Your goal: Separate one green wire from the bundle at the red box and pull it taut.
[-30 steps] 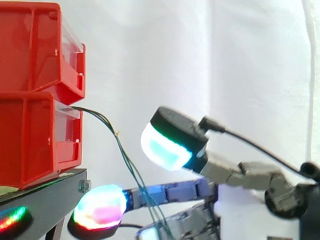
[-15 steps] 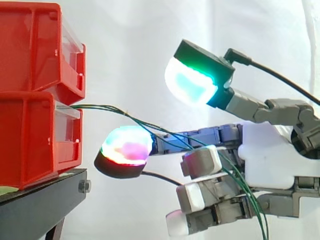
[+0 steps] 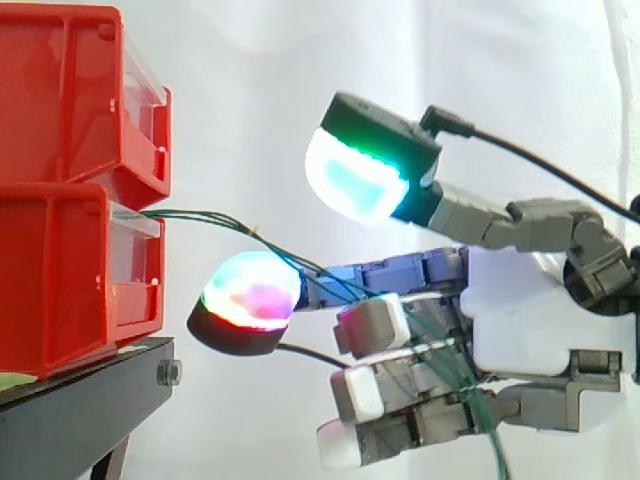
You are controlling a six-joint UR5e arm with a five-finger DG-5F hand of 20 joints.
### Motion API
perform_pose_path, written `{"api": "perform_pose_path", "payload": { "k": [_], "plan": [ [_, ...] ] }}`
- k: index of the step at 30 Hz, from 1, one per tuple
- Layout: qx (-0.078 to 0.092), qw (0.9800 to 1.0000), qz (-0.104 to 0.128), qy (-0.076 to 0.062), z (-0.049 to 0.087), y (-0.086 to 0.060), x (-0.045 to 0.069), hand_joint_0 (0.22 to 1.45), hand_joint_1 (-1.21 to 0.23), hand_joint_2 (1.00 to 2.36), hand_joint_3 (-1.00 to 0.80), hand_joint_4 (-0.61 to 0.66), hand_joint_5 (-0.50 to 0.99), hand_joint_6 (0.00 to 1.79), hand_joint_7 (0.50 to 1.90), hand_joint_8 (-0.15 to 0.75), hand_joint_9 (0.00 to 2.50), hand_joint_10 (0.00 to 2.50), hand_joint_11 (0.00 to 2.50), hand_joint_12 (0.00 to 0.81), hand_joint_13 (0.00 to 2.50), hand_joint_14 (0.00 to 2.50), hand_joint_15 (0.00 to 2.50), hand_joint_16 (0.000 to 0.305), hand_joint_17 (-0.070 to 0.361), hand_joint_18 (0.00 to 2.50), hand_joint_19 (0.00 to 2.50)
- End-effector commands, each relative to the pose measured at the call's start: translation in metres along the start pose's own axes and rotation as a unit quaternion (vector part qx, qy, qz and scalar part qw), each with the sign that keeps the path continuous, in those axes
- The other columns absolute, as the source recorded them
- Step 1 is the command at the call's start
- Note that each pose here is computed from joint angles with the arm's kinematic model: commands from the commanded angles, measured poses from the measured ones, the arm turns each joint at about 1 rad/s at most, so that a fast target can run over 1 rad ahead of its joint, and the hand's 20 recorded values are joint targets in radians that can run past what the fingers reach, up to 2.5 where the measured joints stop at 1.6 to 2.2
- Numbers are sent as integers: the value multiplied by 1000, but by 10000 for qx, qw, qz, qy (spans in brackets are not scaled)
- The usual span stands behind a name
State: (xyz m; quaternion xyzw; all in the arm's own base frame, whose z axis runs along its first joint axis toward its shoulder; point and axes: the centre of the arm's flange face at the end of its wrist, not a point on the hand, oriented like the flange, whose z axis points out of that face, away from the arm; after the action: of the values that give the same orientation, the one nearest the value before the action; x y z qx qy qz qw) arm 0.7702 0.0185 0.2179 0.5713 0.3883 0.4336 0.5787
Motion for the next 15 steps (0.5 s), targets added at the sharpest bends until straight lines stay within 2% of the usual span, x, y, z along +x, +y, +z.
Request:
{"api": "perform_pose_path", "payload": {
  "k": [1,7,10,15],
  "plan": [
    [-43,10000,33,17,5,-9,4,576,-693,1002,-471,142,-137,503,1072,260,1186,25,1137,365,1137,25,729,49,111,759,515],
    [-23,10000,-24,40,4,-5,8,582,-688,1003,-462,129,-123,502,1168,257,1191,24,1194,362,1135,27,739,49,110,763,517],
    [110,9999,-108,54,5,2,10,584,-686,1003,-459,129,-113,502,1217,260,1204,23,1208,363,1136,28,740,49,109,769,522],
    [154,9998,-139,45,7,9,10,593,-684,1004,-445,109,-102,501,1276,255,1208,23,1211,362,1138,27,745,48,108,774,524]
  ]
}}
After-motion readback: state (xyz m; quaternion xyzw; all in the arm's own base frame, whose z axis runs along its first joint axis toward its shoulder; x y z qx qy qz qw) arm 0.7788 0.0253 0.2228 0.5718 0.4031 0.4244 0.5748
